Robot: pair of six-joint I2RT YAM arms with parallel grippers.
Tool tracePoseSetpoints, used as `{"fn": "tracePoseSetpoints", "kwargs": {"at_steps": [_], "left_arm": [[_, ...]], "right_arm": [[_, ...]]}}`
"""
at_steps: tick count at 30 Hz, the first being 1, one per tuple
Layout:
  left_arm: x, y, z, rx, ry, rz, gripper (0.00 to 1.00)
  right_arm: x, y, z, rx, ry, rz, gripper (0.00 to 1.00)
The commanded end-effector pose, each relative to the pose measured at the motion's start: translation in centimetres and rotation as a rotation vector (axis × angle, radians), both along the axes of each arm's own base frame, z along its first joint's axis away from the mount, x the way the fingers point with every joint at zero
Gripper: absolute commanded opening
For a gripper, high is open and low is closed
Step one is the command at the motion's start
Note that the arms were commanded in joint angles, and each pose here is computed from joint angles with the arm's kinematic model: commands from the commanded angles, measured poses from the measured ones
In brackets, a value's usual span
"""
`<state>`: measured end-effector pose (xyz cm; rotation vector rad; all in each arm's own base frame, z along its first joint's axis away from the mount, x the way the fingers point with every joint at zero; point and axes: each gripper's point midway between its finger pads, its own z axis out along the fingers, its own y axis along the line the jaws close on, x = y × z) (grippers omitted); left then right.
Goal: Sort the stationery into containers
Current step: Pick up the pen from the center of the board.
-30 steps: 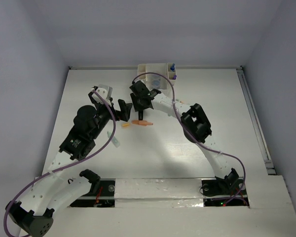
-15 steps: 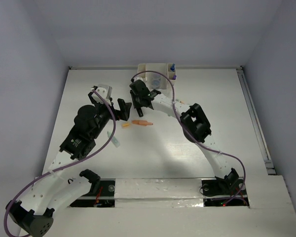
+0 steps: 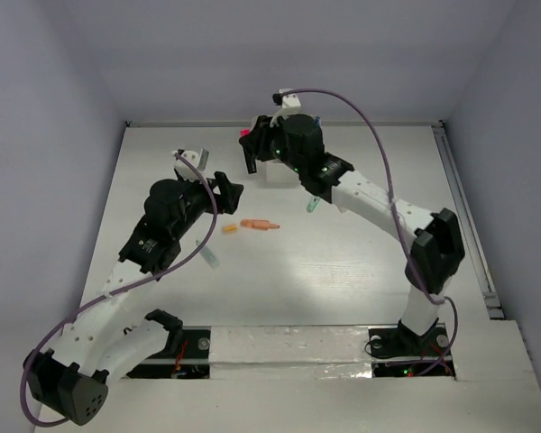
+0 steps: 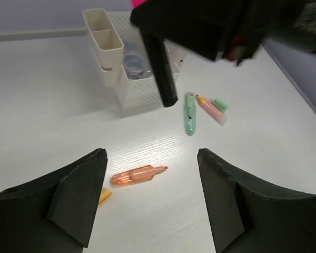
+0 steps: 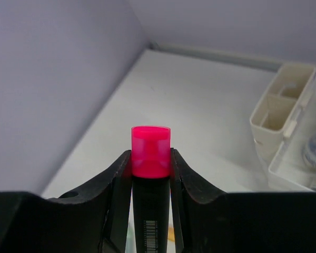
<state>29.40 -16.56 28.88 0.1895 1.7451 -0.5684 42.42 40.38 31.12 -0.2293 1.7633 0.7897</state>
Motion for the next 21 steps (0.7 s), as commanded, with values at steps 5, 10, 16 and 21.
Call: {"fn": "tracePoseSetpoints", "kwargs": {"at_steps": [5,10,16,21], "left_arm": [[-0.1,-3.2,2.4,-0.157,-0.018,-0.216,0.65],[-1.6,-4.6,3.0,-0.186,-0.049,-0.333,0.62],[-1.0,-4.5,3.1,-0.194,-0.053,-0.307,0.57],[0.1,-4.6,2.0,-0.174,-0.009,-0.287,0.5]], "right_arm": [[-3.2,-0.5,5.0,0.186,-0.067,0.079,0.1],[-3.3,-0.5,4.6,0.19,-0.059,0.086,0.1],[-4.3,0.1,4.6,0.208,-0.043,0.142,0.1],[-5.4,0.1,4.9,0.235,-0.035,0.18,0.1]]}}
